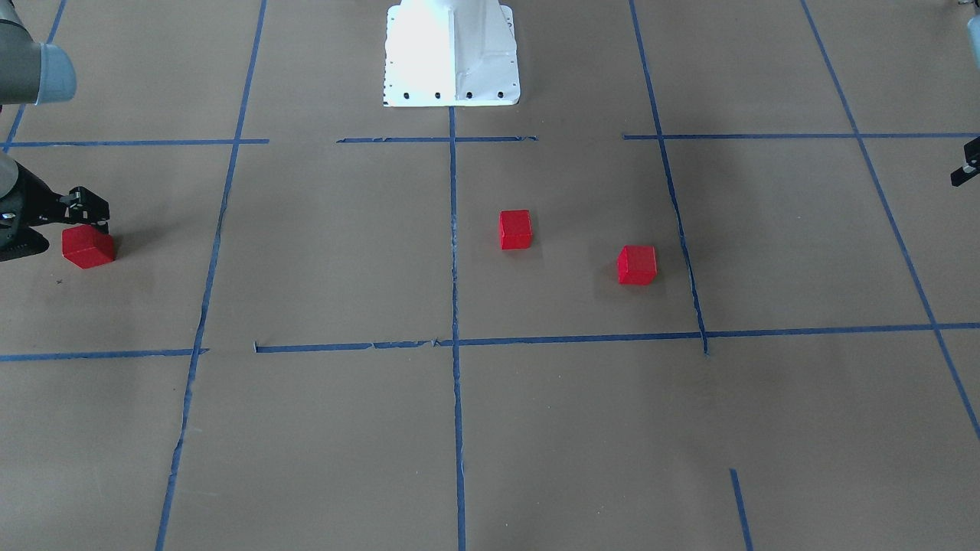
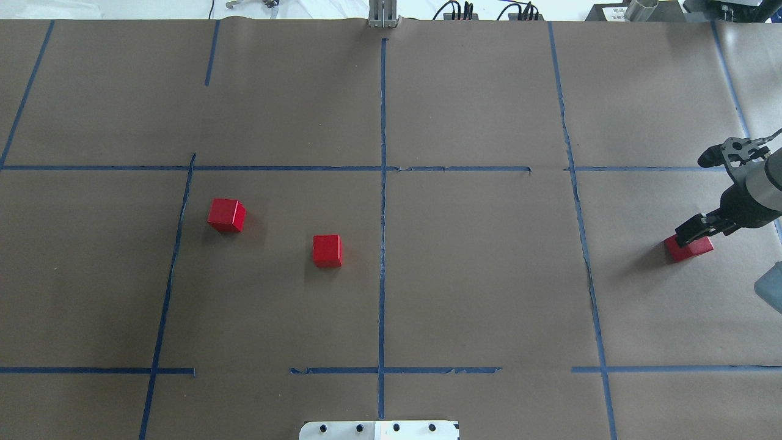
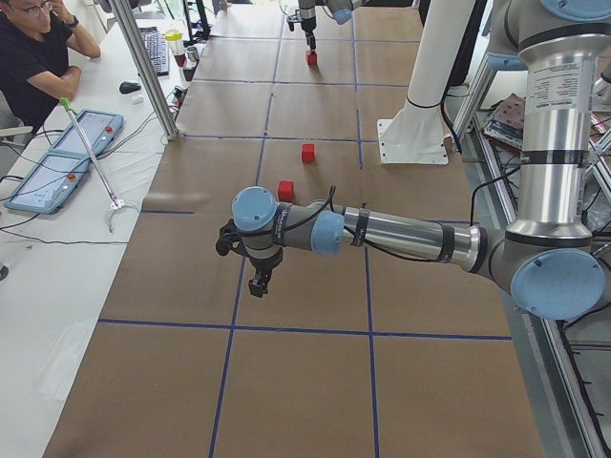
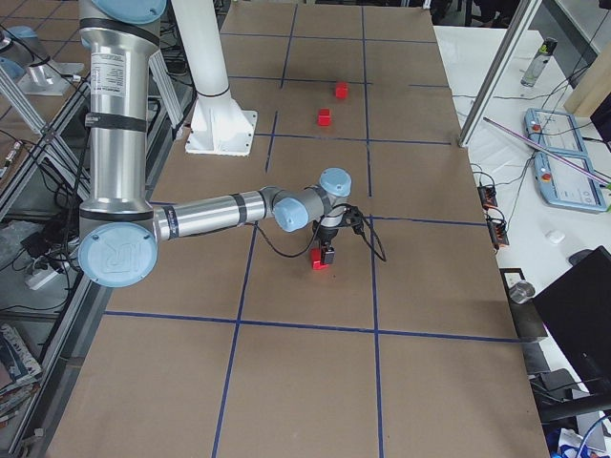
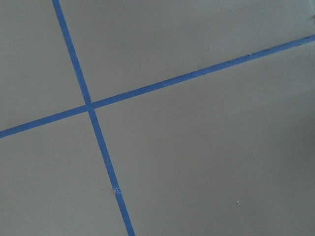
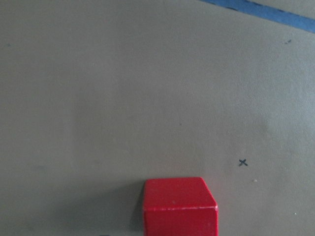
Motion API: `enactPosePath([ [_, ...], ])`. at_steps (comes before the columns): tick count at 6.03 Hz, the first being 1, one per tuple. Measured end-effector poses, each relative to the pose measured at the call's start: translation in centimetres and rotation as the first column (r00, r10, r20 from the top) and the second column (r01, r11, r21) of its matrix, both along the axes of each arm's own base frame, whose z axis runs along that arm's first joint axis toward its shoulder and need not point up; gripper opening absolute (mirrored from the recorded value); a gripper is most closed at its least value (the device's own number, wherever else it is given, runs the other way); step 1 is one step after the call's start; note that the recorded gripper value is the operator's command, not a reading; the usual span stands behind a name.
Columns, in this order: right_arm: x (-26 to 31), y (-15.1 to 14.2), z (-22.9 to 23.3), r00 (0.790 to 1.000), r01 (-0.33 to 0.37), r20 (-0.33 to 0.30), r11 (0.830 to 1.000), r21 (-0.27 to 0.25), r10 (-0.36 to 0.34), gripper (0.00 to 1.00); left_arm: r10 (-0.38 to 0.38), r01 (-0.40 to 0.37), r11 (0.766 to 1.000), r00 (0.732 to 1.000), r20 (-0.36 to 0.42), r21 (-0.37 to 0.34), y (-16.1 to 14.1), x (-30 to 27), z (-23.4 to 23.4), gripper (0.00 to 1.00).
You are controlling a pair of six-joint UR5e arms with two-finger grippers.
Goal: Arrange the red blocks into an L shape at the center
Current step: 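Reach the right gripper down and grasp the outlying red cube, then carry the red cube with the right gripper toward the table center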
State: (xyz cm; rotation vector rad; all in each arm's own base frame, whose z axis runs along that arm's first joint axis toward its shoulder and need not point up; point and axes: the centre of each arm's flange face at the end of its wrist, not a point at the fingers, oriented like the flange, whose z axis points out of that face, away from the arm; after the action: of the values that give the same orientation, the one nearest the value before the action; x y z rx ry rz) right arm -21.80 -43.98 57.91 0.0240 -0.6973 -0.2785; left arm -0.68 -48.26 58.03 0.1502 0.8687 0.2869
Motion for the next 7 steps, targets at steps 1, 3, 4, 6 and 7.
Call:
enactPosePath([
  [1,-0.9,0.2,0.9,1.000,0.013,-0.017,1.000,0.017,-0.013,0.79,0.000,0.000,1.000,1.000,0.000,-0.001,0.0,0.0,0.0,1.00],
  [3,-1.3,0.3,1.6,1.000,0.015,-0.028,1.000,0.015,-0.015,0.02,0.000,0.000,1.000,1.000,0.000,-0.001,0.0,0.0,0.0,1.00],
  [4,-1.4,0.3,1.5,1.000,0.015,-0.024,1.000,0.013,-0.015,0.01,0.000,0.000,1.000,1.000,-0.008,0.001,0.1,0.0,-0.1,1.00],
  [6,-3.2,-1.0,-5.0,0.997,-0.016,0.076,0.999,0.033,0.014,0.00,0.005,-0.005,1.000,0.999,-0.042,0.001,0.2,0.2,-0.6,1.00],
  [7,-5.9,-2.0,-10.5,0.988,-0.049,0.147,0.998,0.041,0.043,0.00,0.006,-0.006,1.000,0.999,-0.048,0.002,0.2,0.2,-0.7,1.00],
])
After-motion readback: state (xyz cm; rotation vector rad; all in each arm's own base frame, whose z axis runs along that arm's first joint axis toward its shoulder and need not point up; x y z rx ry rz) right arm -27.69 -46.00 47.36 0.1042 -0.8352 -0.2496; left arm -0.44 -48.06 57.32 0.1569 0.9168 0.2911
